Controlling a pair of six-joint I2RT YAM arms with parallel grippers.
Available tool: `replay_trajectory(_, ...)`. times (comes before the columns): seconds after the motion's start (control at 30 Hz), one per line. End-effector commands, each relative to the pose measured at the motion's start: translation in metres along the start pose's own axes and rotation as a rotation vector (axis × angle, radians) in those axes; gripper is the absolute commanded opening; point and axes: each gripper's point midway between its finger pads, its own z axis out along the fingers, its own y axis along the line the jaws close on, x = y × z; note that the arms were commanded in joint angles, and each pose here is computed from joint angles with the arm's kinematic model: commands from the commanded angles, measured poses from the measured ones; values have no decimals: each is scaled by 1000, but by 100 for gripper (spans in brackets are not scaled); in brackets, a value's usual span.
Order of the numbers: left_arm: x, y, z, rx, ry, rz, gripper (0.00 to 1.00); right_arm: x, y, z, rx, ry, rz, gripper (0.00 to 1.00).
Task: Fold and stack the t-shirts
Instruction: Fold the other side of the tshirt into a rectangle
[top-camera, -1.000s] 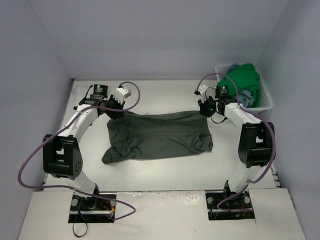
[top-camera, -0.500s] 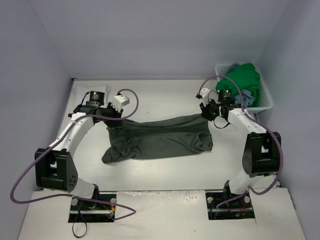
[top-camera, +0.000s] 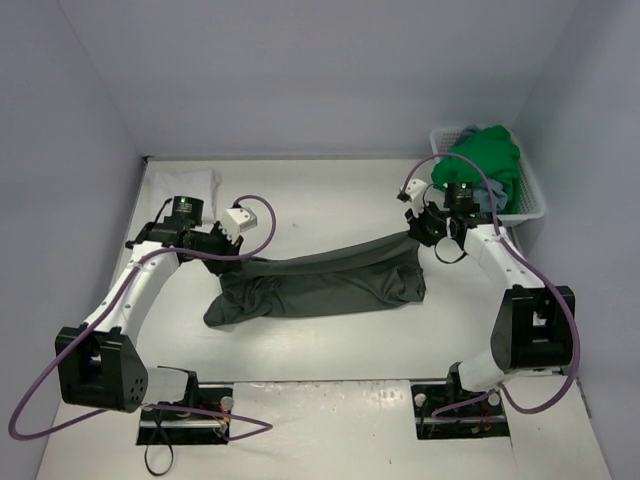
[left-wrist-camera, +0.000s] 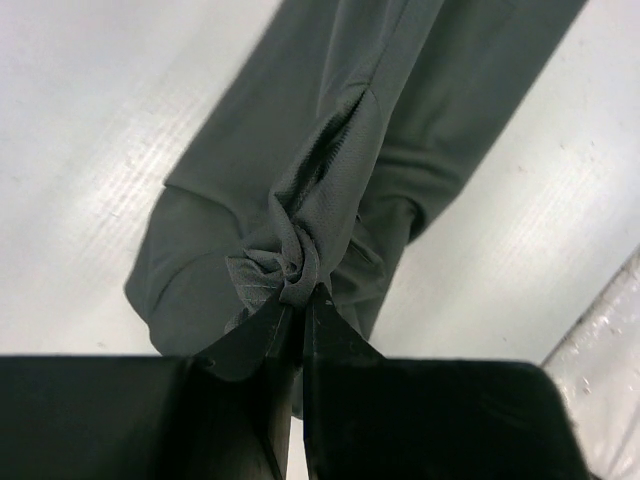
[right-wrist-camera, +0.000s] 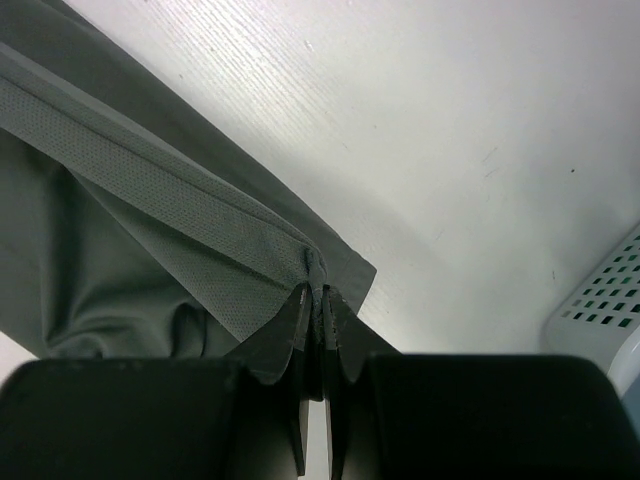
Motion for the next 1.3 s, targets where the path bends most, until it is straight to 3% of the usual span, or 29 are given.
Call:
replay_trajectory(0.0,3,-19,-12,65,-5,46,0,-18,1,-17,3,-50,-44,0)
replay_trajectory(0.43,36,-34,-14,110,91,59,1,0,16,-32,-34,31,-69,1)
replay_trajectory(0.47,37,-34,-15,112,93,58,7,2,18,-32,-41,37,-74,5)
replay_trajectory(0.5,38,-34,-14,112,95,59,21,4,20,-32,-46,45,-72,9)
replay_trajectory(0.53,39,-35,-15,116,100,57,25,7,21,-32,-47,56,-67,18)
replay_trajectory(0.7,43,-37,-17,130,126,70,45,18,23,-34,-44,90,-80,25)
replay_trajectory(0.8,43,-35,-18,120,130,72,43,20,24,-35,-43,98,-86,24)
replay_trajectory(0.97,40,-32,-16,116,128,59,30,16,21,-38,-33,91,-93,24)
replay_trajectory(1.27,22,1,6,-3,66,3,26,19,24,-20,-94,92,-47,23)
